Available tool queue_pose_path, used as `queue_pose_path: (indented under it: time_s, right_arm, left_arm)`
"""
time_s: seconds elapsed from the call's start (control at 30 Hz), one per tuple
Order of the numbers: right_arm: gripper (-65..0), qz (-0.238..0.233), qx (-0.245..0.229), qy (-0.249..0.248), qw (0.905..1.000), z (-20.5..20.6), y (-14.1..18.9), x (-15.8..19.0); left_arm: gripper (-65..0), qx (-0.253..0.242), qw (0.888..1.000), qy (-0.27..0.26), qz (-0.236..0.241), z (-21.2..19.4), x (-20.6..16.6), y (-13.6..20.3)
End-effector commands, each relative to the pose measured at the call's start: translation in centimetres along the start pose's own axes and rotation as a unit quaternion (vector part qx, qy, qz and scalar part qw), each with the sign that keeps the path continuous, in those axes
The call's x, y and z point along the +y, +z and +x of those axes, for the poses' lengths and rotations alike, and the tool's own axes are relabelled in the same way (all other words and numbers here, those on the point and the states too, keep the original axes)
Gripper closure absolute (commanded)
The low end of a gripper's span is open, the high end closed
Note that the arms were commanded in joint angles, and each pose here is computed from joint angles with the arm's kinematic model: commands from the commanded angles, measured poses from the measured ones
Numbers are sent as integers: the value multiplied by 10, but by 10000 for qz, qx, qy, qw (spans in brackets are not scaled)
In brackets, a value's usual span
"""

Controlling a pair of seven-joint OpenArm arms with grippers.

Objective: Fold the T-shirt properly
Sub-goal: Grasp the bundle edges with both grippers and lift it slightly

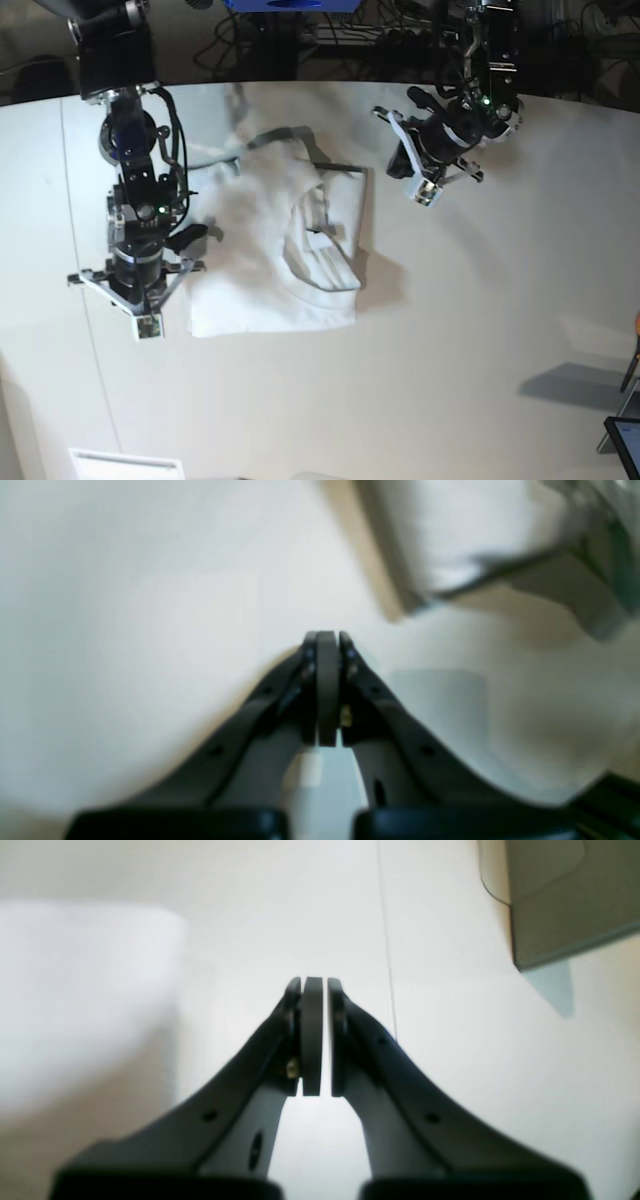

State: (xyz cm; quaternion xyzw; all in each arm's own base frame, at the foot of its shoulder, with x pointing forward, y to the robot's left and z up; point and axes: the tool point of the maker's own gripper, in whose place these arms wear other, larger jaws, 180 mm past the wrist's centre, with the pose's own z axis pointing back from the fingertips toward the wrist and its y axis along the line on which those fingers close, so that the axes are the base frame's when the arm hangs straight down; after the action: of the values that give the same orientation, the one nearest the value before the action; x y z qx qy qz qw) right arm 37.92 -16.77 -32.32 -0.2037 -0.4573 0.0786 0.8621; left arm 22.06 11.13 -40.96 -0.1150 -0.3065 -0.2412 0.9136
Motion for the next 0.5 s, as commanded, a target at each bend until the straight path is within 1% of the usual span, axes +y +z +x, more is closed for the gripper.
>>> queue_pose_path:
  time_s: [0.0, 0.07, 0.2, 0.3, 0.4, 0.47]
  right_arm:
    - [-28, -127, -99, -39, 9999, 5, 1, -10]
    - [-28, -134, 94, -7, 9999, -13, 2, -11]
    - [-28, -193, 416, -26, 9989, -44, 6, -16]
    - [-28, -291, 609, -77, 9977, -62, 8, -25]
    - [-28, -292, 703, -9, 9971, -72, 9, -26]
    - [-28, -264, 851, 72, 9960, -85, 10, -24]
  left_arm:
    - [0, 282, 9994, -140, -112, -9, -10, -3]
    - [0, 238, 9991, -195, -283, -4, -24, -9]
    - [0, 27, 9997, 51, -228, 19, -30, -19]
    - [0, 25, 9991, -56, -418, 29, -44, -31]
    - [0, 85, 9990, 20, -431, 29, -46, -38]
    - [0, 79, 9991, 65, -402, 30, -44, -40]
